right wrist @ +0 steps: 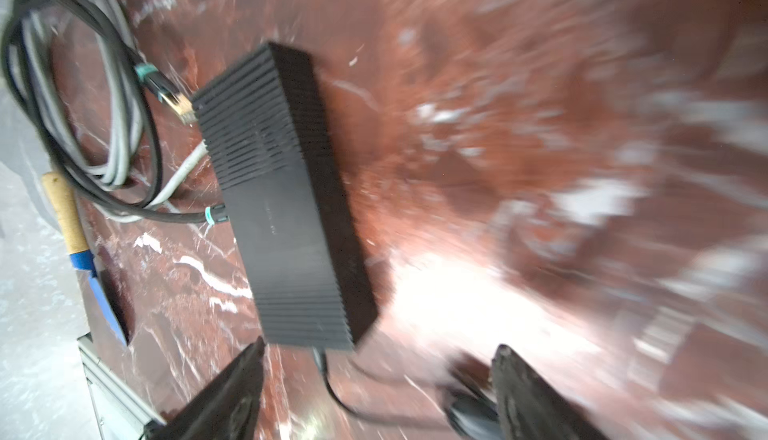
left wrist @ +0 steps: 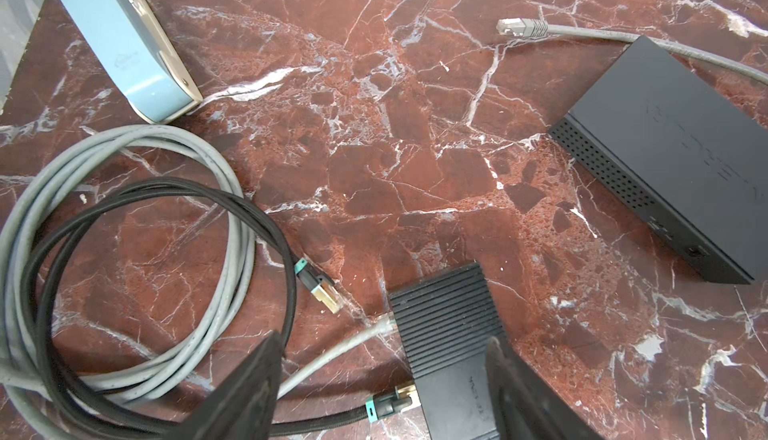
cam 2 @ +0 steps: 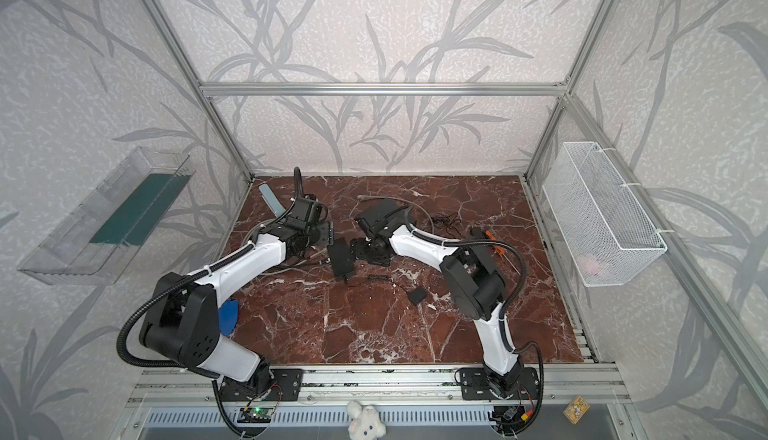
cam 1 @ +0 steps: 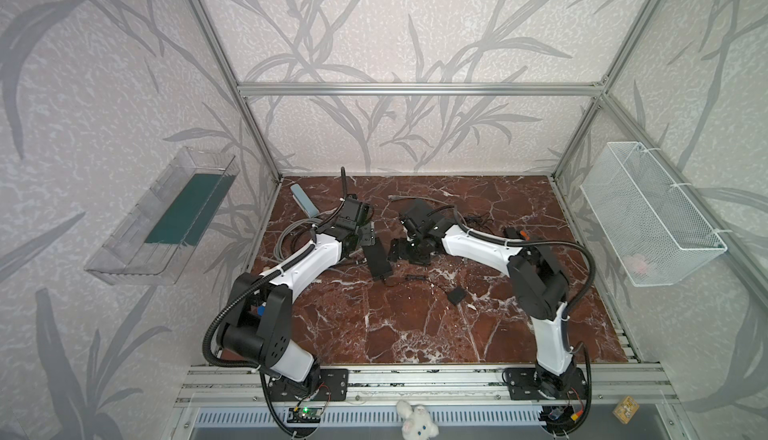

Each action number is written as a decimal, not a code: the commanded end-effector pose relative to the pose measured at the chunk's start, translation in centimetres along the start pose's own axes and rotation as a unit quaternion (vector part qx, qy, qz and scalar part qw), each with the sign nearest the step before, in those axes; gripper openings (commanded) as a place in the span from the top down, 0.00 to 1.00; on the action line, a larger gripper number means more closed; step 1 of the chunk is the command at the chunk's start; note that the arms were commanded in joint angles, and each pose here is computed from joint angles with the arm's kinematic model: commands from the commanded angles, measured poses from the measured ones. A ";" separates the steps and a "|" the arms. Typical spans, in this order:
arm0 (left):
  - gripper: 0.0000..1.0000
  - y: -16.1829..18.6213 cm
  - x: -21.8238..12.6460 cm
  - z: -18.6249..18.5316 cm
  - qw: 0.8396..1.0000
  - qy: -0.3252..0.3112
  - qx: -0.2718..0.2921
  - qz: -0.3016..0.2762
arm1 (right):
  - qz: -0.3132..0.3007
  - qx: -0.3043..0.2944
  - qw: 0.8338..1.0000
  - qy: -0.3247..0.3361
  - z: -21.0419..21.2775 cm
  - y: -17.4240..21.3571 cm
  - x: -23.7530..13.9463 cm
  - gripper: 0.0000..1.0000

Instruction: Insert the plug into the switch port

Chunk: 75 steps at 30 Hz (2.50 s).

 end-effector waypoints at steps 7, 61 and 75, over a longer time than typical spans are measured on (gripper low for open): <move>0.23 -1.1 -0.2 -1.1 0.999 0.036 -0.012 -0.010 | 0.048 -0.026 0.996 0.076 -11.6 5.9 -6.7 0.15; 0.24 -4.3 8.9 -14.3 0.989 0.123 0.064 0.044 | -0.023 0.086 0.992 -0.087 -13.8 -6.0 -4.2 0.26; 0.21 -7.0 16.5 -16.4 0.990 0.123 0.046 0.057 | -0.048 0.133 0.985 -0.101 -14.8 -8.6 -0.2 0.25</move>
Point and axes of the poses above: each gripper's point midway between its finger pads, its own x axis out along the fingers, its own z axis along the line the jaws close on, y = z × x, the point moved 5 cm from there along -x, back along the fingers, and after that the axes turned 2 degrees about -x, right-handed, at the moved point
